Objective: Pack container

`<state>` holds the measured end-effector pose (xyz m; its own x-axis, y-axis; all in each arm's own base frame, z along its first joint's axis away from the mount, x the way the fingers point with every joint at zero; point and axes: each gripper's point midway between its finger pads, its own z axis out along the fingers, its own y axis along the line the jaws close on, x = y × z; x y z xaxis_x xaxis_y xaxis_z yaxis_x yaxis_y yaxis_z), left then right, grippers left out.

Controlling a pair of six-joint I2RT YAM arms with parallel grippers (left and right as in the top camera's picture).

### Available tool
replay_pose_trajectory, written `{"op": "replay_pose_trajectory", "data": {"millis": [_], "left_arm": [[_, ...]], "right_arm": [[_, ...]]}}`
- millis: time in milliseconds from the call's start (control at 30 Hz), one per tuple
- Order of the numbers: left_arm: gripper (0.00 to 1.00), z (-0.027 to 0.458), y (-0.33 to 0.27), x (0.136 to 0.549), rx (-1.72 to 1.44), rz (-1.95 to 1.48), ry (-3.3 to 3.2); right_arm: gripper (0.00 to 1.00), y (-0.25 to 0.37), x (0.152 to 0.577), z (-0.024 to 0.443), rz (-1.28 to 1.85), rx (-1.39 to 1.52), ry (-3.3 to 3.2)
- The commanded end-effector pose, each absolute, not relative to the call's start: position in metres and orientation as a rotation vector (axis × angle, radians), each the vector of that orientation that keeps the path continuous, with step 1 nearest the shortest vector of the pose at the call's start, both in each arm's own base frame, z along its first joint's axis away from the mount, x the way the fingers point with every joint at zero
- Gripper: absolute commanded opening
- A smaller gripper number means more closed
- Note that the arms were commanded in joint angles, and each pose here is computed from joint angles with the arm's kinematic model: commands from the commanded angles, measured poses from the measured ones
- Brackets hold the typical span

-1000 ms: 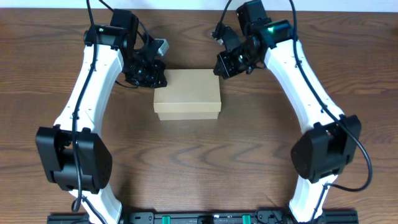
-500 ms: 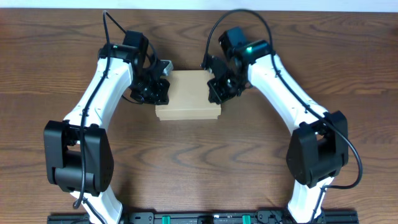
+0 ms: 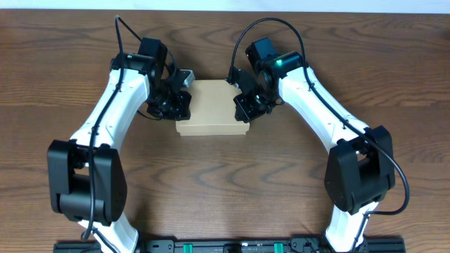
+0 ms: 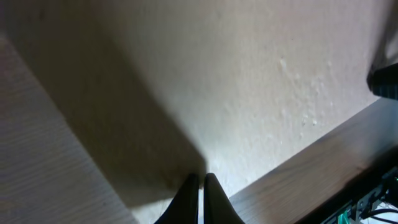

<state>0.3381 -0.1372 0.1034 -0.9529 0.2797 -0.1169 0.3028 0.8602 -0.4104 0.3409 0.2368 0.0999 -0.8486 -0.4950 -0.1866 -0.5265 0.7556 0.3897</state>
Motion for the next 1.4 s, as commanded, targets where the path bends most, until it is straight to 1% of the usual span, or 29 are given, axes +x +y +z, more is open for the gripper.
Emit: {"op": "replay_pose_trajectory", "data": {"millis": [0,67,167,267,367,467,567,667,800,833,867,900,933,1100,1367], "left_arm": [[0.06,0.137,-0.127,0.337,0.431,-0.556,2.902],[0.06,0.161,-0.121,0.333,0.424,-0.507,2.845],[0.06,0.198,-0.117,0.314,0.430,-0.485,2.769],[0.06,0.227,-0.112,0.289,0.430,-0.482,2.707],[0.06,0.243,-0.109,0.257,0.448,-0.474,2.640],[0.06,0.233,-0.106,0.224,0.452,-0.470,2.598],[0.06,0.211,-0.102,0.199,0.401,-0.493,2.569],[0.06,0.195,-0.098,0.182,0.315,-0.523,2.531],[0.06,0.193,-0.095,0.171,0.250,-0.543,2.466],[0.17,0.195,-0.094,0.170,0.239,-0.541,2.451],[0.44,0.197,-0.093,0.170,0.237,-0.540,2.441],[0.95,0.198,-0.093,0.169,0.238,-0.540,2.433],[0.95,0.198,-0.093,0.169,0.239,-0.540,2.431],[0.95,0.197,-0.093,0.169,0.221,-0.546,2.443],[0.95,0.197,-0.093,0.169,0.220,-0.546,2.443]], "right_arm": [[0.02,0.237,0.349,0.132,0.613,-0.831,2.778],[0.01,0.232,0.356,0.152,0.556,-0.774,2.723],[0.01,0.229,0.357,0.191,0.543,-0.758,2.613],[0.02,0.223,0.345,0.223,0.548,-0.753,2.542],[0.01,0.212,0.323,0.240,0.548,-0.752,2.526],[0.02,0.203,0.300,0.231,0.549,-0.755,2.526],[0.01,0.192,0.279,0.201,0.550,-0.754,2.522],[0.02,0.186,0.260,0.169,0.569,-0.753,2.508],[0.01,0.187,0.246,0.150,0.632,-0.750,2.481],[0.02,0.186,0.245,0.147,0.633,-0.749,2.478],[0.18,0.186,0.244,0.143,0.632,-0.750,2.482],[0.41,0.185,0.243,0.139,0.630,-0.750,2.493],[0.99,0.185,0.242,0.136,0.630,-0.750,2.504],[0.99,0.185,0.240,0.121,0.634,-0.753,2.547],[0.99,0.185,0.242,0.118,0.632,-0.753,2.556]]}}
